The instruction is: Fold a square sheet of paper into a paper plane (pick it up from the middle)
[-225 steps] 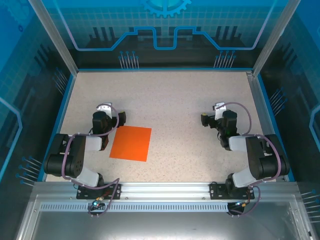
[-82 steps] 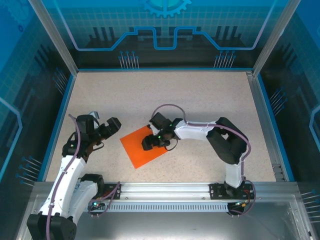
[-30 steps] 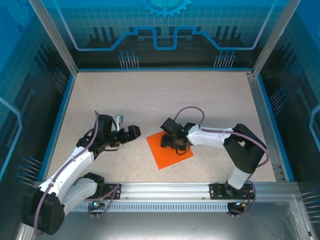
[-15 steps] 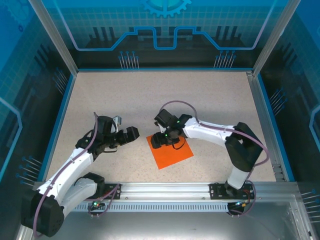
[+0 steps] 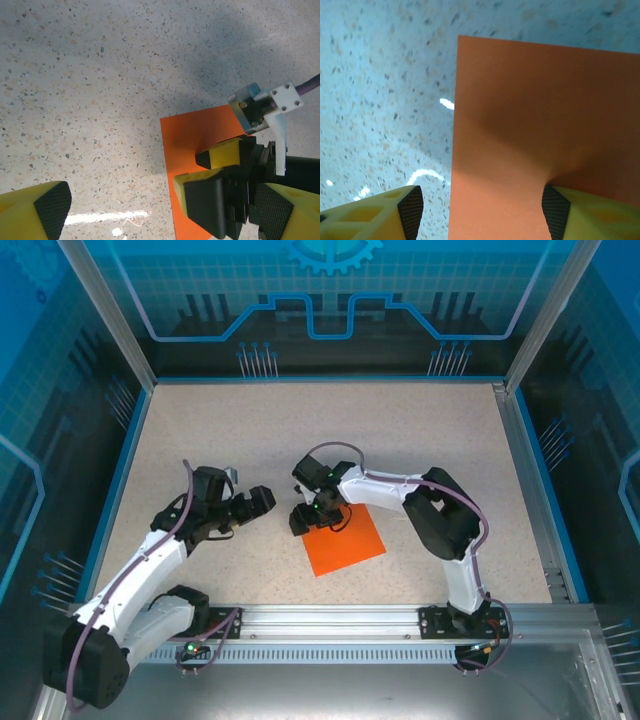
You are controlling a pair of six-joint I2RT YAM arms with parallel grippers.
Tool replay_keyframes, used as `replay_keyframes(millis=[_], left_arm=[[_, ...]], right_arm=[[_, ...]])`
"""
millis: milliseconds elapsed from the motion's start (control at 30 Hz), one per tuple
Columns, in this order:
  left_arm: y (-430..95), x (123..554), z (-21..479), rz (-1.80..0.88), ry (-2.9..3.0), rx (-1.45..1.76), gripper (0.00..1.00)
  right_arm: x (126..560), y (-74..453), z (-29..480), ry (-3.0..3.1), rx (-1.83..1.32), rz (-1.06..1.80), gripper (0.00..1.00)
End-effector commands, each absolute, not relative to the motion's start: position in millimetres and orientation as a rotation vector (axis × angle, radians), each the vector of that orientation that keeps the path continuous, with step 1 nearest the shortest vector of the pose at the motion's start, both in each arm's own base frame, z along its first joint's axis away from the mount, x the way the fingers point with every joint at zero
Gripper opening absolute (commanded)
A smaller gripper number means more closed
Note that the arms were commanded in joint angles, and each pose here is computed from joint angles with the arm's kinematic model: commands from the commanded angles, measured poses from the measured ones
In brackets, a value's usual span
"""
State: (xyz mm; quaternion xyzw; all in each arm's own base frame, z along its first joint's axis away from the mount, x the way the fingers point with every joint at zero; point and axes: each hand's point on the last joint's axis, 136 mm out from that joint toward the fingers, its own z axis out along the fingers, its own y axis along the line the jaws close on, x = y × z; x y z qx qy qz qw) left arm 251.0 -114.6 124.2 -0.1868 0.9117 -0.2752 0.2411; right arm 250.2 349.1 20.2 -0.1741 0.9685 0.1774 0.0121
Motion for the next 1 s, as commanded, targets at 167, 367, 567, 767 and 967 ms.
replay_keyframes(millis=[167,367,567,767,967], left_arm=[[-123.9,260.3,135.8,-0.839,2.468,-0.600,0.99],[-118.5,259.1,138.5,-0.800,2.460,-0.596,0.98],[-113.8,254.3,134.1,-0.791,2.413,-0.561,0.99],[-111.8,276.5,130.0,-0.744,2.328,-0.474,0.99],[-112.9,294.4,138.8,-0.692,2.342,-0.439,0.99]], right_arm=[[278.2,328.2,-6.2,3.039,-0.138,0.394,0.69],[295.0,349.2,35.0,2.918,-0.233,0.520,0.72],[296.4,330.0,78.9,2.756,-0.318,0.479,0.81],[293.1,297.6,97.4,2.703,-0.376,0.306,0.88],[289.3,289.5,110.4,2.684,-0.430,0.258,0.82]])
